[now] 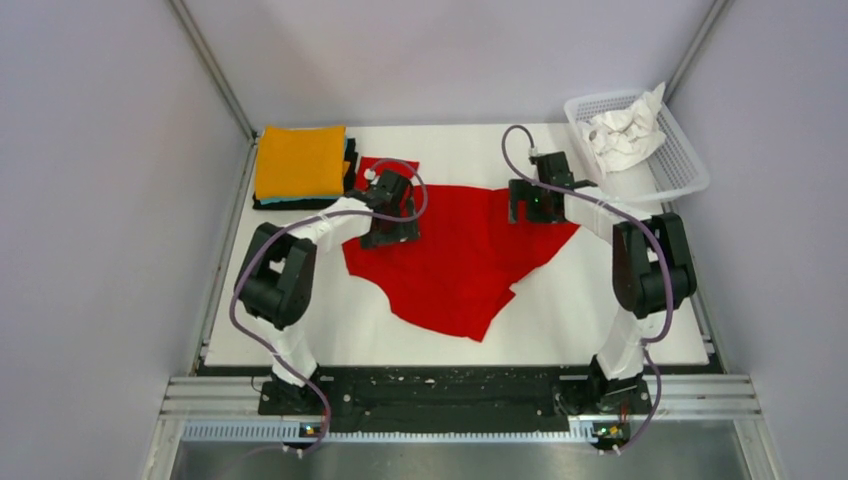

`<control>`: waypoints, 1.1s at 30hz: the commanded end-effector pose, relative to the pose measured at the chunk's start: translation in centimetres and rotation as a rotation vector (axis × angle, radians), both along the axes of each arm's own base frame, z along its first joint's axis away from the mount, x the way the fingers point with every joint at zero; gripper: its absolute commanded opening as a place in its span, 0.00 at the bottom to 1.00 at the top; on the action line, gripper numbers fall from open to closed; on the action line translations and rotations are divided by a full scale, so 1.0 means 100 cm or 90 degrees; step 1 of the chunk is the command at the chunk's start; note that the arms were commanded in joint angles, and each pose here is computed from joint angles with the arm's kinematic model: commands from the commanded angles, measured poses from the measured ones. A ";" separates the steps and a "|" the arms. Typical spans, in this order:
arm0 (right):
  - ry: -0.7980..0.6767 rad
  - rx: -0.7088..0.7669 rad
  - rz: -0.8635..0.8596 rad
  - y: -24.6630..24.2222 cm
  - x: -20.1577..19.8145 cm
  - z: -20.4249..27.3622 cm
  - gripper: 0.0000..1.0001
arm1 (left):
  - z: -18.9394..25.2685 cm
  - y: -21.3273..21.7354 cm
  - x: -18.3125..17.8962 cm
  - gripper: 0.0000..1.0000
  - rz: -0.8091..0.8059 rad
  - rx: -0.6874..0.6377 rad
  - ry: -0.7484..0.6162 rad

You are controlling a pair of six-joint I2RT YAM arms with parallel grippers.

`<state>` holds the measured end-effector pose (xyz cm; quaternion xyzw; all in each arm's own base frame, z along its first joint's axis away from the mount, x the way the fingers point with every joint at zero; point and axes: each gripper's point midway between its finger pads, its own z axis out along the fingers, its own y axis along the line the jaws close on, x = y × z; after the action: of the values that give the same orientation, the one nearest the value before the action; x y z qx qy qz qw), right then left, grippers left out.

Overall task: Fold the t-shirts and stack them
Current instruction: Flatten out the tshirt

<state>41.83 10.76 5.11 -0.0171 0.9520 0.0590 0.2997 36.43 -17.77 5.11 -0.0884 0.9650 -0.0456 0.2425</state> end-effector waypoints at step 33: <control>-0.066 0.137 -0.016 0.038 -0.119 0.074 0.99 | 0.107 0.002 0.092 0.99 -0.022 -0.037 -0.202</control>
<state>30.35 19.49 11.56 -0.0552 0.9230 0.2154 0.3141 49.46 -20.73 6.99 -0.0279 0.9466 -0.0888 0.3087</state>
